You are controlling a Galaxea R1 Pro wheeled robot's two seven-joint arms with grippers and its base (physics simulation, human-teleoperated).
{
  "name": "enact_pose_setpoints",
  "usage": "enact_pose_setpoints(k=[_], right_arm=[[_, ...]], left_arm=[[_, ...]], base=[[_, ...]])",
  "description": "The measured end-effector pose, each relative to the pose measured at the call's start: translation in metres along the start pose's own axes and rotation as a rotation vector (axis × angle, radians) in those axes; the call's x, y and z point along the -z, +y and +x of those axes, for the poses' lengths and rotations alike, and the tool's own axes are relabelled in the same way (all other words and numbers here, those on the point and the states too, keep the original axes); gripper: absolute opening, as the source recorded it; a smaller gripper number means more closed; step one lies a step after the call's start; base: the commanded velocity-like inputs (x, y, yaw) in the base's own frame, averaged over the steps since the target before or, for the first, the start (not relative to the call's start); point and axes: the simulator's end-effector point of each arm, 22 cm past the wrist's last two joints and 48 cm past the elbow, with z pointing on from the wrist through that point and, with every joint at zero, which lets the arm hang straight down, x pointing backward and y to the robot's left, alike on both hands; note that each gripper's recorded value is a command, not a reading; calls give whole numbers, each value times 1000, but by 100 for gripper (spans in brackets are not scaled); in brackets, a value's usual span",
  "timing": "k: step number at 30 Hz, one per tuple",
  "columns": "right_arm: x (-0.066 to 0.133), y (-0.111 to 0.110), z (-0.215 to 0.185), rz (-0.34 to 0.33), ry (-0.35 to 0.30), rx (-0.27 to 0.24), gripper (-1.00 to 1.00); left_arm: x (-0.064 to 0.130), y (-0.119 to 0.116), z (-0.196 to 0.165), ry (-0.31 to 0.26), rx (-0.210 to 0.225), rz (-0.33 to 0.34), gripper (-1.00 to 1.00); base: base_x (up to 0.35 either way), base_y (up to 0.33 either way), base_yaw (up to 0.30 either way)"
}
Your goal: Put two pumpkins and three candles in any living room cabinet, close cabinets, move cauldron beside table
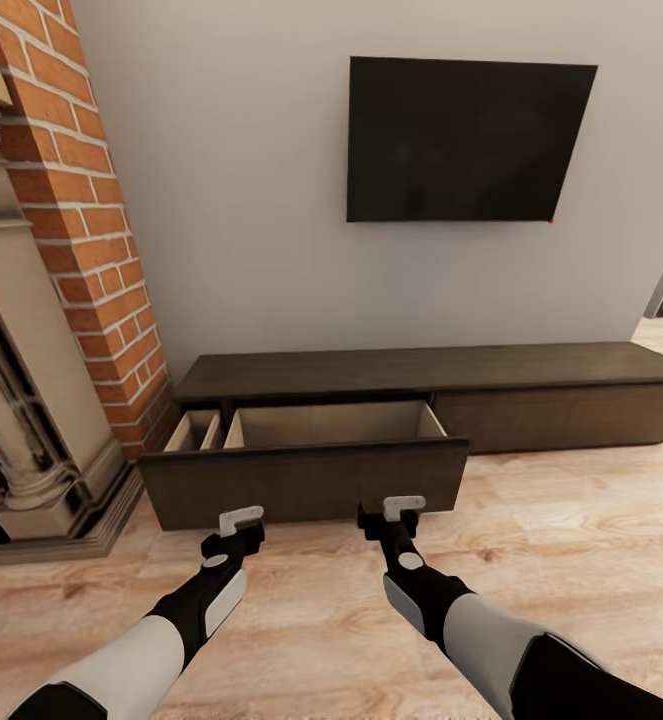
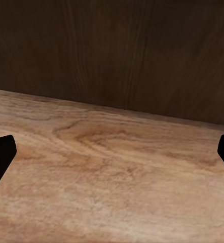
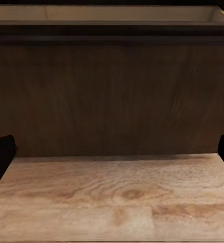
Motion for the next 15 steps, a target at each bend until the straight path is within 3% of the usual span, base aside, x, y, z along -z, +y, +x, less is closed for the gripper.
enact_pose_setpoints(k=[5,12,15], right_arm=[[0,4,16,-8,7,-8,100],[-3,9,33,-26,15,28,100],[-5,9,40,-27,26,29,100]], left_arm=[[-5,2,11,17,-4,-5,100],[-12,-3,19,13,1,1,100],[-13,-13,22,6,-32,23,100]], base=[[0,0,0],[0,0,0],[0,0,0]])
